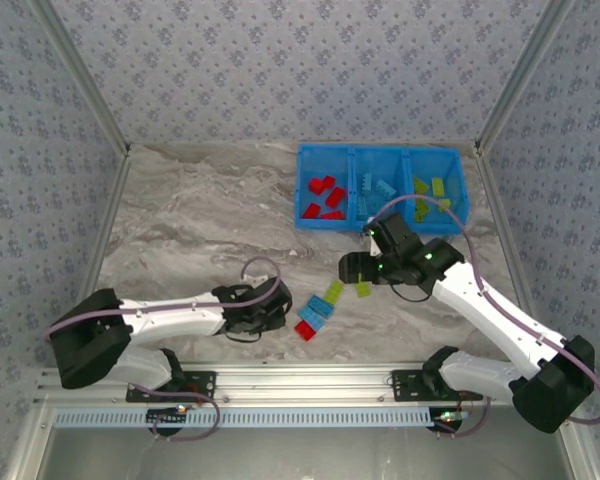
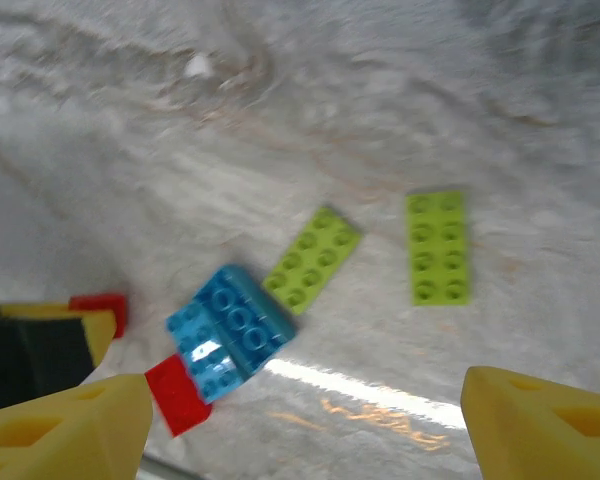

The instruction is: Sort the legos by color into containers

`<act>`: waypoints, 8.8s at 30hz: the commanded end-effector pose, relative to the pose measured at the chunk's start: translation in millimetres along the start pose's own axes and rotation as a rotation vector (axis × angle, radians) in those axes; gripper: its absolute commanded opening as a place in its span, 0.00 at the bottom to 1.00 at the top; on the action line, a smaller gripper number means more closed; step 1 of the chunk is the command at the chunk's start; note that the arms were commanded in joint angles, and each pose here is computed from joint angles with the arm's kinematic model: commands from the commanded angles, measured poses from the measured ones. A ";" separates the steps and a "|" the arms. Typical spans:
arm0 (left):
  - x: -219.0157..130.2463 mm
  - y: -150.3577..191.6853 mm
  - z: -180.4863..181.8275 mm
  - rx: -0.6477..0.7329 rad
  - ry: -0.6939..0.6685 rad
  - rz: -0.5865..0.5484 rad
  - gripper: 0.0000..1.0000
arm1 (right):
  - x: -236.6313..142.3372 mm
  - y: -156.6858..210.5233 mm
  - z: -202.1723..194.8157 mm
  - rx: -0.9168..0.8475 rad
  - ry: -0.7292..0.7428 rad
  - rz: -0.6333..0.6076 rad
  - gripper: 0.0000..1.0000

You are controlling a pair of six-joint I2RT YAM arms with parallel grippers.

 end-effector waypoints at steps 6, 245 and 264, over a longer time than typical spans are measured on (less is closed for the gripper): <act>-46.6 -58.6 -14.0 0.089 0.081 -0.195 0.19 | 0.1 17.9 44.5 -0.162 -0.201 0.045 0.84; -173.9 -44.1 -5.0 0.956 0.284 -0.604 0.77 | 43.6 34.2 -20.9 -0.078 0.145 -0.085 0.90; -163.6 -22.2 24.4 0.849 0.233 -0.492 0.99 | 141.4 58.2 15.2 -0.326 0.253 0.097 0.60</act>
Point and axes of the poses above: each hand's point on the last joint's axis, 136 mm out from that joint toward the fingers, its own x axis out along the fingers, its own z axis along the line the jaws close on, y = z × x, the point moved 9 cm from there along -x, back along the fingers, and after that the axes turned 12 degrees about x, right-handed, at the moved point
